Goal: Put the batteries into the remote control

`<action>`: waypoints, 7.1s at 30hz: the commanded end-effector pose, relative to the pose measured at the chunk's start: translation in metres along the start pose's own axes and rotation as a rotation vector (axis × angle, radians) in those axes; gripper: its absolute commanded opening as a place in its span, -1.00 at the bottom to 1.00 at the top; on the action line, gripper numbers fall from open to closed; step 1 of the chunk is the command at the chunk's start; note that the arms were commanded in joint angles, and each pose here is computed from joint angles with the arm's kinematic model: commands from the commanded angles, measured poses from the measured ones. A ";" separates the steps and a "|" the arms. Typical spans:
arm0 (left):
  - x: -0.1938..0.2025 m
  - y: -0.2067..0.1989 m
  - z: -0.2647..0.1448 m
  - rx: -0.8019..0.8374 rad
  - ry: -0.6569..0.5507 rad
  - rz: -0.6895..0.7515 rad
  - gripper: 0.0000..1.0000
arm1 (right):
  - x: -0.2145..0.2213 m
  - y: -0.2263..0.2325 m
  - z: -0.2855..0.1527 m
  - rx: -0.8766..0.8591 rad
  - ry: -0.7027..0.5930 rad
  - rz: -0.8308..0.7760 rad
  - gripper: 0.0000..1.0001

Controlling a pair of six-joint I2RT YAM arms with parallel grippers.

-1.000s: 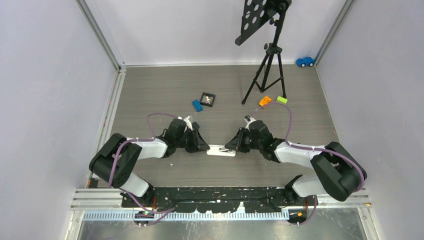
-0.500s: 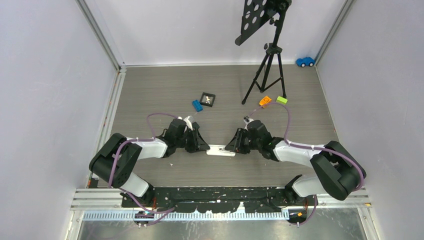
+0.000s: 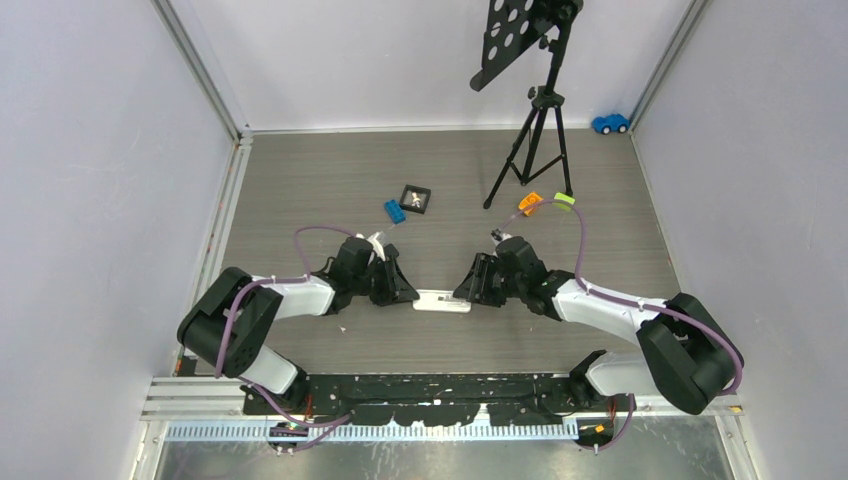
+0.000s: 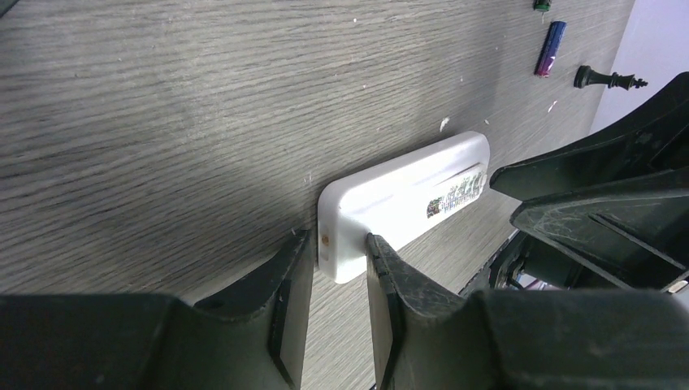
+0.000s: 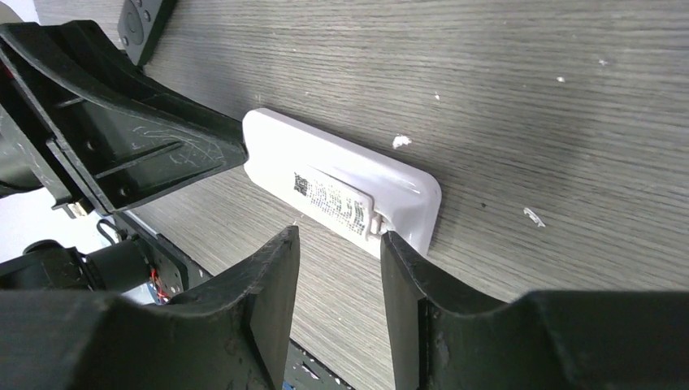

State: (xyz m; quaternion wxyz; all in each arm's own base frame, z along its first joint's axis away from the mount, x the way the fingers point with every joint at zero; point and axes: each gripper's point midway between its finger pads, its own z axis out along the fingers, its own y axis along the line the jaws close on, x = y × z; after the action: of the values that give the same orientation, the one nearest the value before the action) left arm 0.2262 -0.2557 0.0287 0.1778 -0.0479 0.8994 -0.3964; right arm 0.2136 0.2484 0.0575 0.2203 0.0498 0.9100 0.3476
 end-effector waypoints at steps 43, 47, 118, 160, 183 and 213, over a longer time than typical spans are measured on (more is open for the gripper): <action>-0.070 0.008 -0.093 -0.337 -0.366 0.112 0.50 | -0.042 0.058 -0.004 -0.115 -0.013 -0.608 0.75; -0.082 0.026 -0.135 -0.494 -0.490 0.079 0.74 | -0.034 0.037 0.012 0.000 0.079 -0.785 0.75; -0.096 0.042 -0.144 -0.444 -0.452 -0.026 0.75 | -0.149 0.119 0.127 0.126 -0.258 -0.538 0.33; -0.082 0.062 -0.155 -0.508 -0.472 -0.107 0.67 | 0.030 0.098 0.114 0.001 0.275 -0.748 0.27; -0.084 0.055 -0.185 -0.487 -0.605 -0.094 0.80 | 0.043 0.095 0.153 0.184 0.180 -0.916 -0.65; -0.096 -0.134 -0.216 0.242 -0.509 0.224 0.98 | -0.013 0.276 -0.071 -1.049 0.111 -0.298 -0.74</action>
State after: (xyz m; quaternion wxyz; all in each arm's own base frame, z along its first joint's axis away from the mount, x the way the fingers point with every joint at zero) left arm 0.2324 -0.1611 0.2309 0.4049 -0.0623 0.8232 -0.3931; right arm 0.2014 0.4183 0.2242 0.2093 -0.1799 0.7051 0.6532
